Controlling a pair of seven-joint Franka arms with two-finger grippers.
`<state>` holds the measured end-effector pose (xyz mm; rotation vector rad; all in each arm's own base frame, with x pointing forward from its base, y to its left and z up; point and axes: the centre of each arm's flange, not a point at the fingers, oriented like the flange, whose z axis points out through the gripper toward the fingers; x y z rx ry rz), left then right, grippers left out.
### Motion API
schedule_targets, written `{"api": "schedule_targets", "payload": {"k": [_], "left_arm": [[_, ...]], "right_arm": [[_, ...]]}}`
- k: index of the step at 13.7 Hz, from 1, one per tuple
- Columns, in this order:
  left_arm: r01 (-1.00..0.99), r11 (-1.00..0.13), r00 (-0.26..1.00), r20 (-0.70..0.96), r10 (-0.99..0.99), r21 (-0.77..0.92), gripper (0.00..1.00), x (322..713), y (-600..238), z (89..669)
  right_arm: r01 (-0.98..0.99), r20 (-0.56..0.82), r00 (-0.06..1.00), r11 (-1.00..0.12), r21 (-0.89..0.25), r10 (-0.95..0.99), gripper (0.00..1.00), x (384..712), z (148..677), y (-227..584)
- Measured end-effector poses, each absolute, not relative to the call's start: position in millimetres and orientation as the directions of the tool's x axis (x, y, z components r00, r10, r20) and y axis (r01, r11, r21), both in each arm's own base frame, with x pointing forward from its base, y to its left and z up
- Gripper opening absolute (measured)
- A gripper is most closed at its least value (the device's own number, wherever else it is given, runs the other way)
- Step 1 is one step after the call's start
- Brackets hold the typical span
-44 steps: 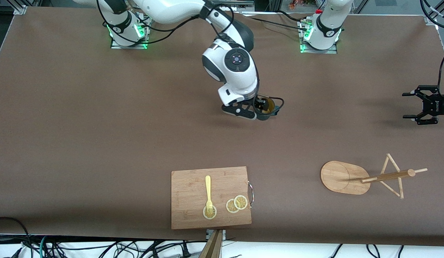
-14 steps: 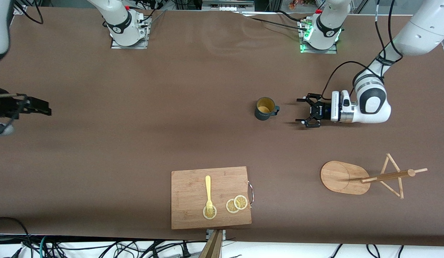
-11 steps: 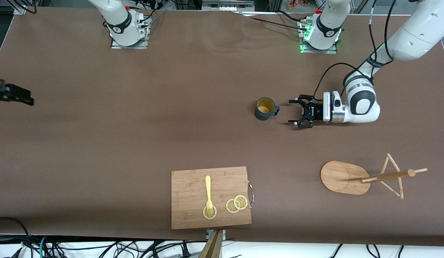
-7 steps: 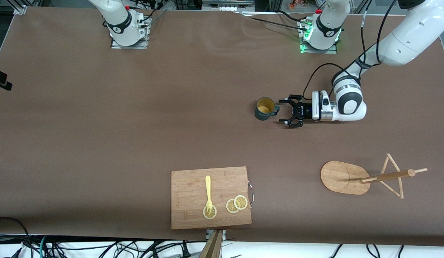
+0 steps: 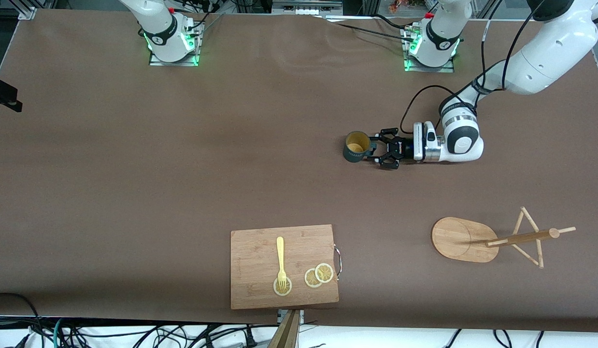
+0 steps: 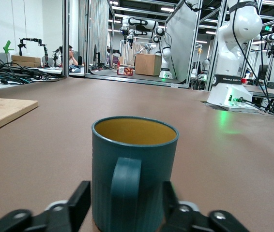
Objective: Pass cup and hang on rack
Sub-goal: 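Close the left gripper on the teal mug's handle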
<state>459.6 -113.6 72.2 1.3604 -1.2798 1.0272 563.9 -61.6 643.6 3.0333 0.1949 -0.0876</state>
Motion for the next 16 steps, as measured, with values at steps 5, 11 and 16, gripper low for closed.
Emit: {"api": "schedule_targets", "payload": {"k": [5, 11, 16], "left_arm": [[-0.995, 0.020, 0.089, 0.980, -0.179, 0.094, 0.21, 461, -113, 73], [-0.994, -0.050, 0.100, 0.982, -0.160, 0.093, 0.21, 475, -76, 86], [-0.974, -0.090, 0.221, 0.960, -0.172, 0.208, 0.21, 470, -5, 124]], "right_arm": [[0.096, -0.075, 0.993, -0.991, 0.096, 0.089, 1.00, 563, 641, -51], [0.095, -0.088, 0.992, -0.991, 0.092, 0.087, 1.00, 566, 633, -49], [0.095, -0.089, 0.992, -0.991, 0.091, 0.087, 1.00, 566, 633, -49]]}}
